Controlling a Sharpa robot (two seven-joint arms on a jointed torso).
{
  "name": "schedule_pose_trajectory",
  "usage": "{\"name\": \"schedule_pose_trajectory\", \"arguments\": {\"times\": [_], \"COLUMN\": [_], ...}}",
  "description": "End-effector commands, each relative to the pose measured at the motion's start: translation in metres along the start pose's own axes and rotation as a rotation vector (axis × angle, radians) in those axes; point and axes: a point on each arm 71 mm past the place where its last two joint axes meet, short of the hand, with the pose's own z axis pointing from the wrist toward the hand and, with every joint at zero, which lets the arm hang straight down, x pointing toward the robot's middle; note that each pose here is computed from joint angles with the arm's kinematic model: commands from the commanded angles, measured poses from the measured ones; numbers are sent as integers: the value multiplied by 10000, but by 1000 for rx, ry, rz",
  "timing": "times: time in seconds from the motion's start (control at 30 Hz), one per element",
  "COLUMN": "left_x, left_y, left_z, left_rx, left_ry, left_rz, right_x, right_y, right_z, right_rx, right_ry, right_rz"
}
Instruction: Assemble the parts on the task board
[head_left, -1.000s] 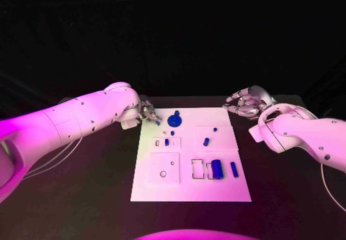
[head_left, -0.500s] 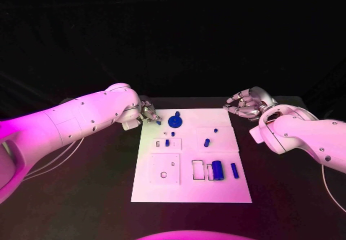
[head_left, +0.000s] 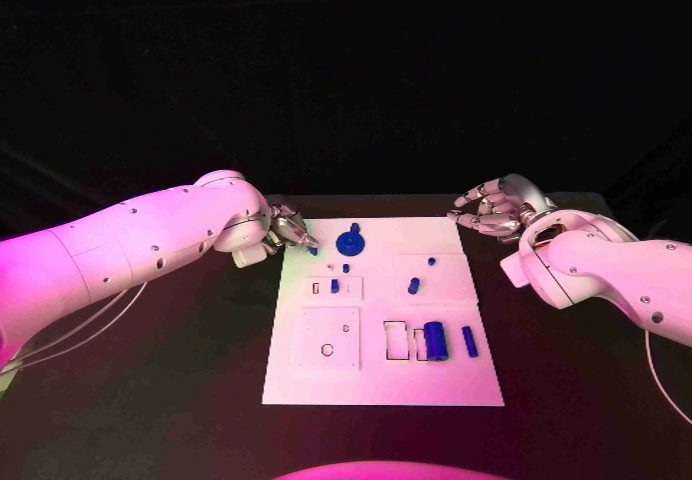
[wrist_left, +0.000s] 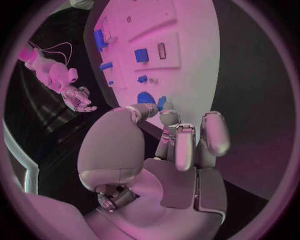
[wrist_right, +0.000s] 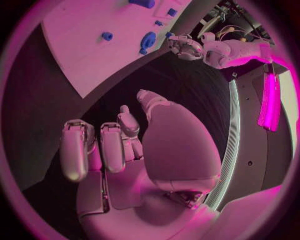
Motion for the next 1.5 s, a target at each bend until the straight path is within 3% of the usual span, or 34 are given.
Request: {"name": "schedule_pose_trajectory", "arguments": {"times": [0.03, 0.23, 0.63, 1.0, 1.5], "left_x": [33, 93, 307, 523, 650], "left_y": [-39, -31, 39, 76, 99], "left_z": [-74, -207, -375, -374, -353], "left_rx": [56, 91, 130, 122, 104], "left_ry": [-3, -37, -105, -98, -58], "left_rz": [-38, -3, 86, 115, 162], "right_x": [5, 3, -1, 9, 10], "right_y": [1, -3, -26, -37, -42], "right_z": [-6, -10, -21, -32, -34], "right_rx": [-8, -8, -3, 0, 1], "right_ry": [11, 11, 11, 15, 16], "right_rz": [-5, -4, -2, -2, -1]}}
